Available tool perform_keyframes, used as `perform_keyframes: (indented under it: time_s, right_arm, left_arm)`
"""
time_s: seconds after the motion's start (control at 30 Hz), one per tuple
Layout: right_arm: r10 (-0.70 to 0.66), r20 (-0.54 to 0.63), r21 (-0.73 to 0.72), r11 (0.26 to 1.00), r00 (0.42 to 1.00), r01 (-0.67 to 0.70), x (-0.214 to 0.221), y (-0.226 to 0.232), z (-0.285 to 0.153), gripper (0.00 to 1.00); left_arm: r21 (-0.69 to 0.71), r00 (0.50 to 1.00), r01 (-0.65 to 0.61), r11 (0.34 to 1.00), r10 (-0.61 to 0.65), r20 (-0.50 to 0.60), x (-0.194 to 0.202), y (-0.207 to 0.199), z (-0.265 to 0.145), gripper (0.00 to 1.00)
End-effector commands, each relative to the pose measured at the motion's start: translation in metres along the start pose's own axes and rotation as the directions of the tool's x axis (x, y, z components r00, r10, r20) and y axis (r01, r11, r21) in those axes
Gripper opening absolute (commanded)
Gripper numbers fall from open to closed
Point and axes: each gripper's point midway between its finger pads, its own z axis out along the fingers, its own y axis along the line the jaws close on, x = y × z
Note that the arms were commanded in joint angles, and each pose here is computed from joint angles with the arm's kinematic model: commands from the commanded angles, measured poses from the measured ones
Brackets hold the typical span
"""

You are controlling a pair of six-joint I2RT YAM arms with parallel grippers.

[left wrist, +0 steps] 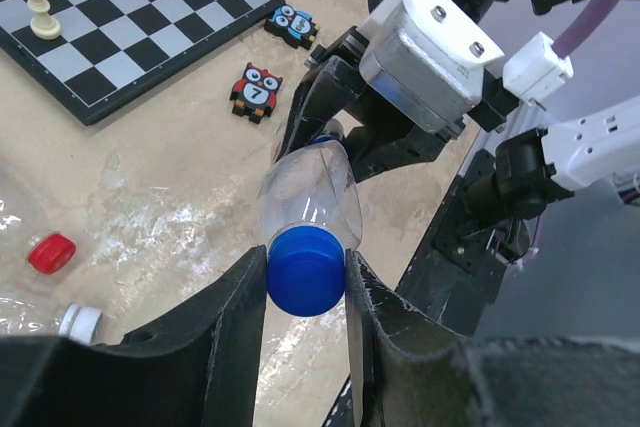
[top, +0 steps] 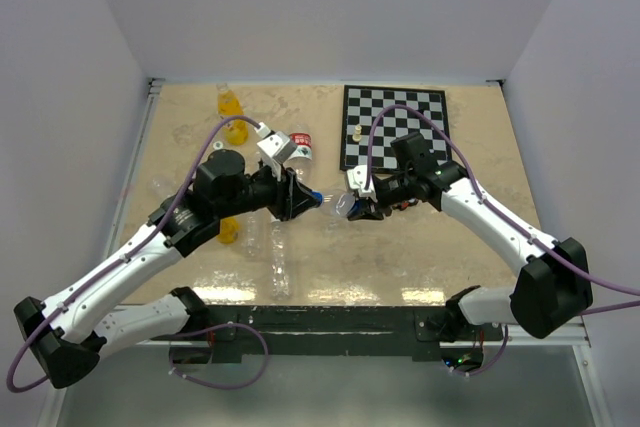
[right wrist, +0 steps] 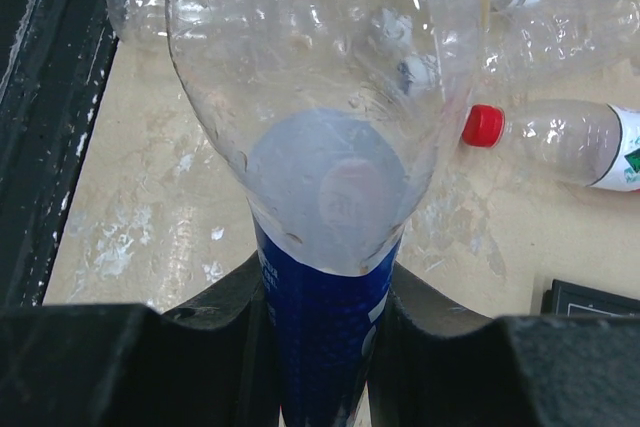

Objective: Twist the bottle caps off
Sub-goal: Unscrew the bottle cap from the plastic bottle.

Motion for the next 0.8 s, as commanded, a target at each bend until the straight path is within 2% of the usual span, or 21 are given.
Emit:
perform_keyframes:
  time_s: [0.0, 0.3, 0.37, 0.43, 0.5, 0.6, 0.77]
  right_arm:
    - [-0.041, 0.013, 0.036, 0.999, 0.999, 0.040, -0.011, -0.013, -0.007, 0.00]
    - [-0.043, 0.014, 0.038, 0.998, 0.999, 0.043, -0.011, -0.014, -0.007, 0.00]
    - [-0.042, 0.014, 0.038, 0.998, 0.999, 0.041, -0.011, -0.014, -0.007, 0.00]
    - [-0.047, 0.015, 0.041, 0.998, 0.999, 0.046, -0.013, -0.014, -0.008, 0.00]
    - [-0.044, 0.014, 0.039, 0.998, 0.999, 0.044, -0.012, -0.013, -0.008, 0.00]
    - [-0.043, 0.014, 0.041, 0.998, 0.999, 0.043, -0.012, -0.014, -0.008, 0.00]
    - [-0.046, 0.013, 0.040, 0.998, 0.999, 0.045, -0.012, -0.014, -0.007, 0.00]
  left_arm:
    - [-0.018, 0.991, 0.112, 0.994, -0.110, 0.083, -0.018, -0.005, -0.007, 0.00]
    - [0.015, 0.996, 0.033, 0.999, -0.034, 0.077, -0.021, -0.008, -0.004, 0.01]
    - [0.017, 0.997, 0.006, 1.000, -0.007, 0.074, -0.022, -0.009, -0.005, 0.22]
    - [0.013, 0.996, -0.028, 1.000, 0.027, 0.081, -0.026, -0.009, -0.008, 0.51]
    - [0.008, 0.994, -0.059, 0.998, 0.058, 0.090, -0.029, -0.009, -0.013, 0.73]
    - [-0.011, 0.987, -0.110, 0.994, 0.110, 0.118, -0.038, -0.010, -0.022, 0.88]
    - [-0.042, 0.973, -0.188, 0.981, 0.192, 0.127, -0.044, -0.008, -0.035, 0.94]
